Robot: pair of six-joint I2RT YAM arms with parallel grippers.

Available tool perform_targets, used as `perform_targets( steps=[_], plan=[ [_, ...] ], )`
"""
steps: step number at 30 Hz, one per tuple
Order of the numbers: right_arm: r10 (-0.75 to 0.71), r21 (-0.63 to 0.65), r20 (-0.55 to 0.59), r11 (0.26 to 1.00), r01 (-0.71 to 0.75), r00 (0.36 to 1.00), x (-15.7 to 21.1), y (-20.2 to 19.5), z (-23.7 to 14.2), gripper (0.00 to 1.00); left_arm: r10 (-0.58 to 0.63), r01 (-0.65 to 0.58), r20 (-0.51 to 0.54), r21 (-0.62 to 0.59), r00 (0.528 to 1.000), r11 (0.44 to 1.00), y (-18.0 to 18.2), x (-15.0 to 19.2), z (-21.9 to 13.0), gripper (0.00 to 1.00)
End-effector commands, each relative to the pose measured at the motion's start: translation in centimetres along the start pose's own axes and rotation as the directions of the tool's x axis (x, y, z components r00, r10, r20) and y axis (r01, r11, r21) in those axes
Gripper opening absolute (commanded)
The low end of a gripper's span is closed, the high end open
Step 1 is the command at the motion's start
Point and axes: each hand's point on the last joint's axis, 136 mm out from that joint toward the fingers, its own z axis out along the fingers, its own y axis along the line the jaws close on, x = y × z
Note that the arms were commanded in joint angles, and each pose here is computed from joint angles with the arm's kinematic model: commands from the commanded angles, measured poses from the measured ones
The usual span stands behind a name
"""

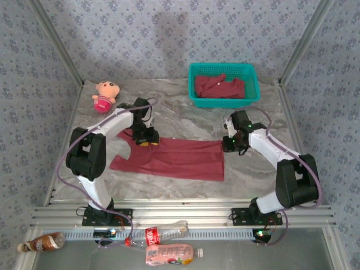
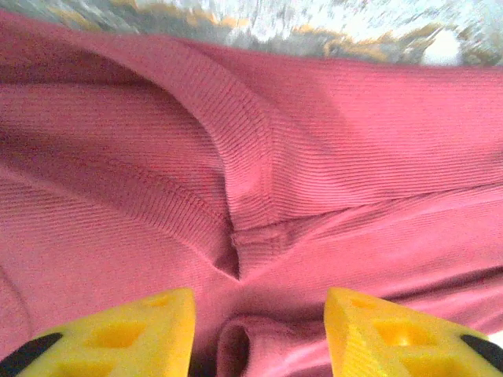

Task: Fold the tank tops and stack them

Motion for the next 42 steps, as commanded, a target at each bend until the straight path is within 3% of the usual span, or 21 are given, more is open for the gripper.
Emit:
perform_targets(
  steps=[1,6,11,16,22,29,39,42],
  plan=[
    [-0.018,-0.056,0.189,0.998,0.029,0.982,-5.2,2.5,-1.3,0.28,-0.011,0.014,0.078,-0.046,0.997,0.999,1.9,-2.9,-3.7,0.5],
    [-0.049,-0.114,0.142,0.991,0.066,0.989,-5.9,5.8,3.1,0.36,-0.08,0.105,0.101,-0.277,0.992,0.955,8.9,-6.3,-3.8,0.52],
    [-0.046,-0.055,-0.002,0.997,0.046,0.999,-2.3,4.8,6.5,0.38,-0.115,0.147,0.111,-0.347,0.987,0.926,13.5,-8.6,-3.2,0.52],
    [-0.032,-0.009,-0.075,0.999,0.032,0.997,0.9,3.7,6.8,0.38,-0.107,0.121,0.058,-0.402,0.993,0.908,15.3,-8.7,-1.9,0.5],
    [-0.013,-0.012,-0.1,1.0,0.011,0.995,2.0,3.6,7.3,0.38,-0.094,0.101,0.037,-0.411,0.995,0.906,15.7,-9.4,-0.9,0.48],
    [-0.003,-0.015,-0.108,1.0,0.001,0.994,2.4,3.6,7.6,0.38,-0.07,0.071,0.018,-0.414,0.997,0.907,15.9,-10.5,-0.5,0.33],
    [0.013,-0.025,-0.115,1.0,-0.016,0.993,2.7,3.5,7.7,0.37,-0.062,0.05,-0.023,-0.363,0.998,0.931,14.2,-10.3,1.1,0.39],
    [0.017,-0.027,-0.117,0.999,-0.02,0.993,2.8,3.4,7.6,0.37,-0.069,0.048,-0.04,-0.386,0.997,0.921,14.8,-9.6,1.3,0.31]
  ],
)
